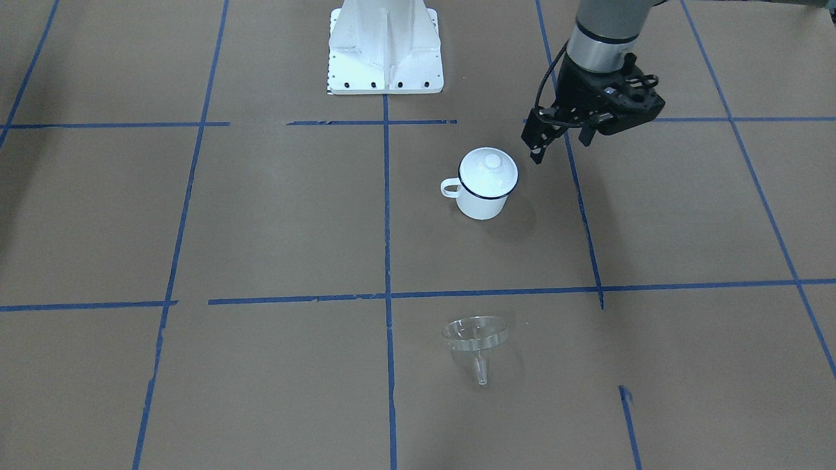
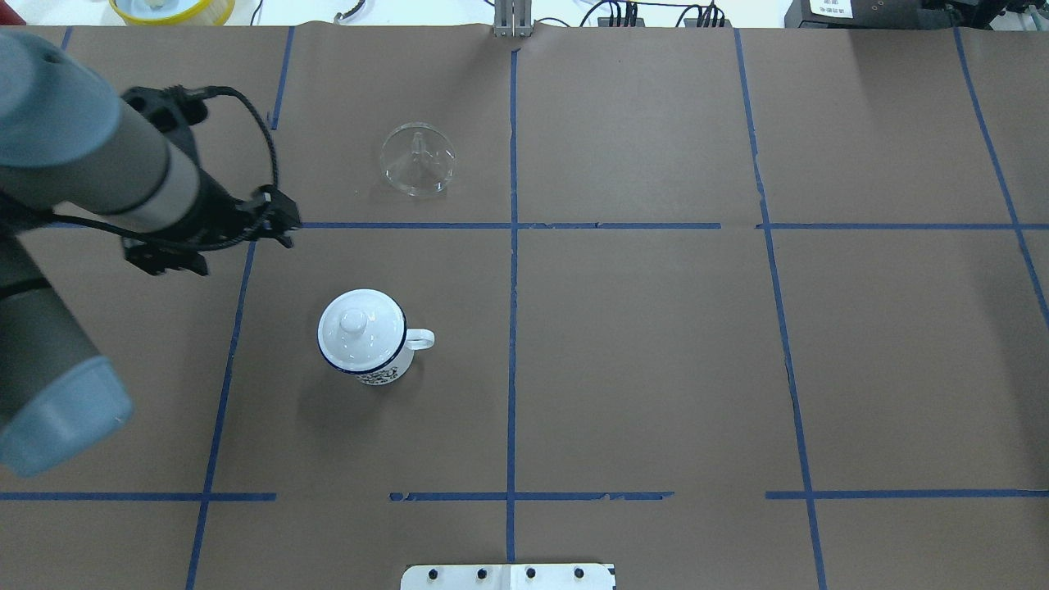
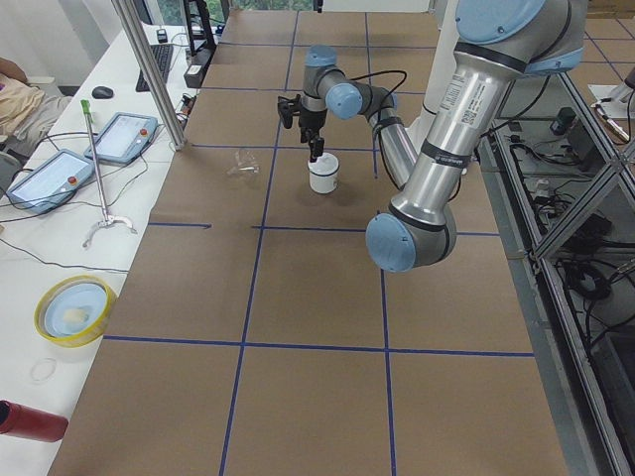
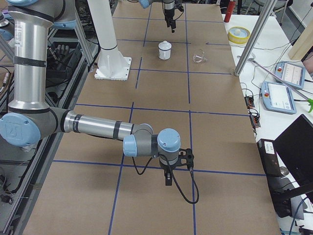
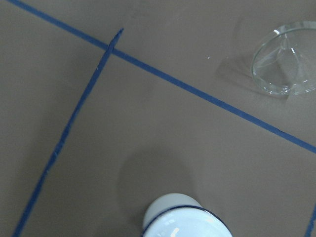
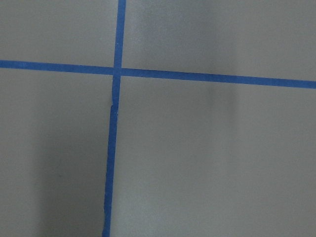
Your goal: Remove funnel from cup
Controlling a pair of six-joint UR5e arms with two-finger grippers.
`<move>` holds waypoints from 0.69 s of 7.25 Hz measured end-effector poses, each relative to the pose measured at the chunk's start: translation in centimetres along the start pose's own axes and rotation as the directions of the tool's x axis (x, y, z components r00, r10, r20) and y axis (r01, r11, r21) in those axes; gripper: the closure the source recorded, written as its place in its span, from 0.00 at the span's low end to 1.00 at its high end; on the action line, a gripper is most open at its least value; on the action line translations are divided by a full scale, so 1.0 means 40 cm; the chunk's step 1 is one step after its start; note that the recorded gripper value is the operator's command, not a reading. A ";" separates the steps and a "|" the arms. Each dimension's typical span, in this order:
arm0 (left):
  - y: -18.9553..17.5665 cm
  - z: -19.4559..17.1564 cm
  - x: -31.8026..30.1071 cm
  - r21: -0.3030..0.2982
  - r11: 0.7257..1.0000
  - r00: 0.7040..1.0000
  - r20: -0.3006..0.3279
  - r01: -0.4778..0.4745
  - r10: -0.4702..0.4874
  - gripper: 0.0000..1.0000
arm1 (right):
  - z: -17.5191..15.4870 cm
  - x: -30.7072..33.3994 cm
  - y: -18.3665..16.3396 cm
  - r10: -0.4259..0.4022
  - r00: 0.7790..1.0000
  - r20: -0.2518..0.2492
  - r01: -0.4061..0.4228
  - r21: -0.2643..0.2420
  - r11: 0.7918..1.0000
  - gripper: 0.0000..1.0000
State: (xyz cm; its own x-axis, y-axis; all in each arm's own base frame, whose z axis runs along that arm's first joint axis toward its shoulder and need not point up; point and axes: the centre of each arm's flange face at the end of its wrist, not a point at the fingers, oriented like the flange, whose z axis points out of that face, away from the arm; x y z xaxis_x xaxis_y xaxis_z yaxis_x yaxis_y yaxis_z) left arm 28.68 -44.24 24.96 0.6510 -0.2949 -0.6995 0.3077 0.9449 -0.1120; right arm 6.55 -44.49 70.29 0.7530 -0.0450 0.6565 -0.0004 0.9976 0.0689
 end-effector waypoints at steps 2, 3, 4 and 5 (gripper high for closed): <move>-0.179 -0.076 -0.310 -0.010 0.986 0.986 0.034 -0.165 0.165 0.00 | 0.000 0.000 0.000 0.000 1.000 0.000 0.000 0.000 1.000 0.00; -0.249 -0.118 -0.485 -0.010 0.975 0.973 0.049 -0.224 0.224 0.00 | 0.000 0.000 0.000 0.000 1.000 -0.001 0.000 0.000 1.000 0.00; -0.306 -0.153 -0.675 -0.017 0.962 0.961 0.055 -0.271 0.272 0.00 | 0.000 0.000 0.000 0.000 1.000 -0.001 0.000 0.000 1.000 0.00; -0.357 -0.172 -0.861 -0.024 0.952 0.950 0.059 -0.306 0.307 0.00 | 0.000 0.000 0.000 0.000 1.000 -0.001 0.000 0.000 1.000 0.00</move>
State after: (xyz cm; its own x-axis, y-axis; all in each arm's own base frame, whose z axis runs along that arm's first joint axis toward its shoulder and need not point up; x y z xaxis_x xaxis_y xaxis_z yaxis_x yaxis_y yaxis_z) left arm -2.89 -46.60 45.78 0.7537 0.0019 -0.6573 0.0764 0.9930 0.0904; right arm 6.56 -44.49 70.30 0.7533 -0.0449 0.6561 -0.0005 0.9976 0.0689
